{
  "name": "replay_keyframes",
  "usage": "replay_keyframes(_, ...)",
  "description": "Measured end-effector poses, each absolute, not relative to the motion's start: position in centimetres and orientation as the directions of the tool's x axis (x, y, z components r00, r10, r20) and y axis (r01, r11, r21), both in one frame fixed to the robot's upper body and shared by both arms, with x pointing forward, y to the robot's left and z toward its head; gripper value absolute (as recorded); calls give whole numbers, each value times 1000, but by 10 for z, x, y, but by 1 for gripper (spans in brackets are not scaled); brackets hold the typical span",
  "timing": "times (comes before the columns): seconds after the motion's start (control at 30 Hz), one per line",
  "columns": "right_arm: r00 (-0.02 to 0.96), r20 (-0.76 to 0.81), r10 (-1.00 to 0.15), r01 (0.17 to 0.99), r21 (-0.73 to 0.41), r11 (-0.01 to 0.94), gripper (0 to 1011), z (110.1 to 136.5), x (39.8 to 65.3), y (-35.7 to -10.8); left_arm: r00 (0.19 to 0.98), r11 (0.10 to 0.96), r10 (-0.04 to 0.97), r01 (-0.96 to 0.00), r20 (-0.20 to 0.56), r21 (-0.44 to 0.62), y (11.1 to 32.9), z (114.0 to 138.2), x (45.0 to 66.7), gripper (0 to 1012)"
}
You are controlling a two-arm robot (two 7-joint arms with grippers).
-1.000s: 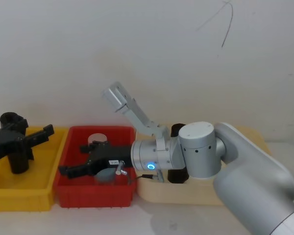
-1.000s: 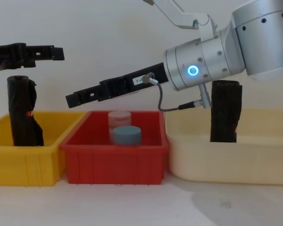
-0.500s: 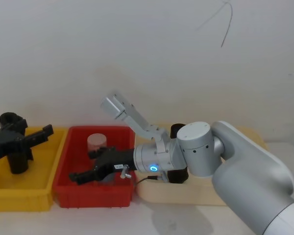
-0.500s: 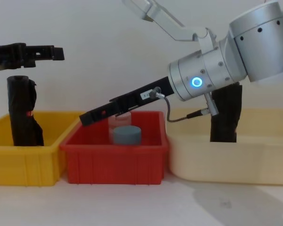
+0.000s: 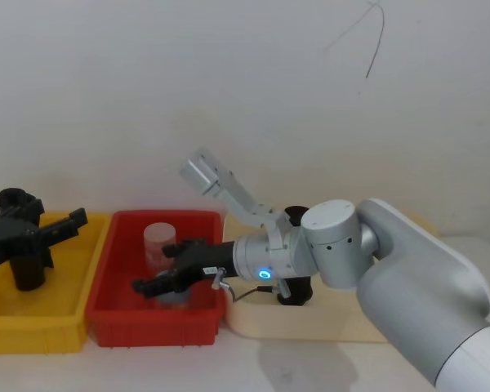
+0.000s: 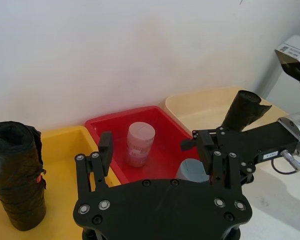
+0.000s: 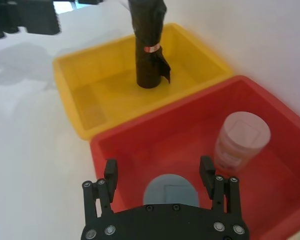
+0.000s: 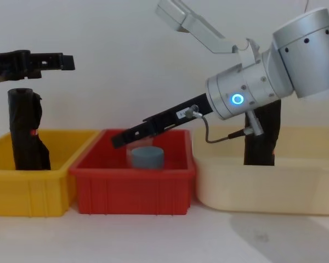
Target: Pick up the garbage bag with the one hand and transfer it to the other hand.
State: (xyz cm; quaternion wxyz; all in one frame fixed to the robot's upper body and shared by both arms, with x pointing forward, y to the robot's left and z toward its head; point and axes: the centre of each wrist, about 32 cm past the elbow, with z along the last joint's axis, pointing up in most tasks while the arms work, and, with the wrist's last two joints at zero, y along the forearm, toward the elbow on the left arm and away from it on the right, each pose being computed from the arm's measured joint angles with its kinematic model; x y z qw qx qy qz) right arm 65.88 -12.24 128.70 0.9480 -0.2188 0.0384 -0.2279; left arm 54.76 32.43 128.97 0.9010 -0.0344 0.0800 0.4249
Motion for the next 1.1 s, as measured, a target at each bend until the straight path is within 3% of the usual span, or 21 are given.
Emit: replay_keyframes(1.1,885,9,-466,416,-466,781,1001,1273,667,-134,626,637,760,-771,-173,6,324,1290,548,1001)
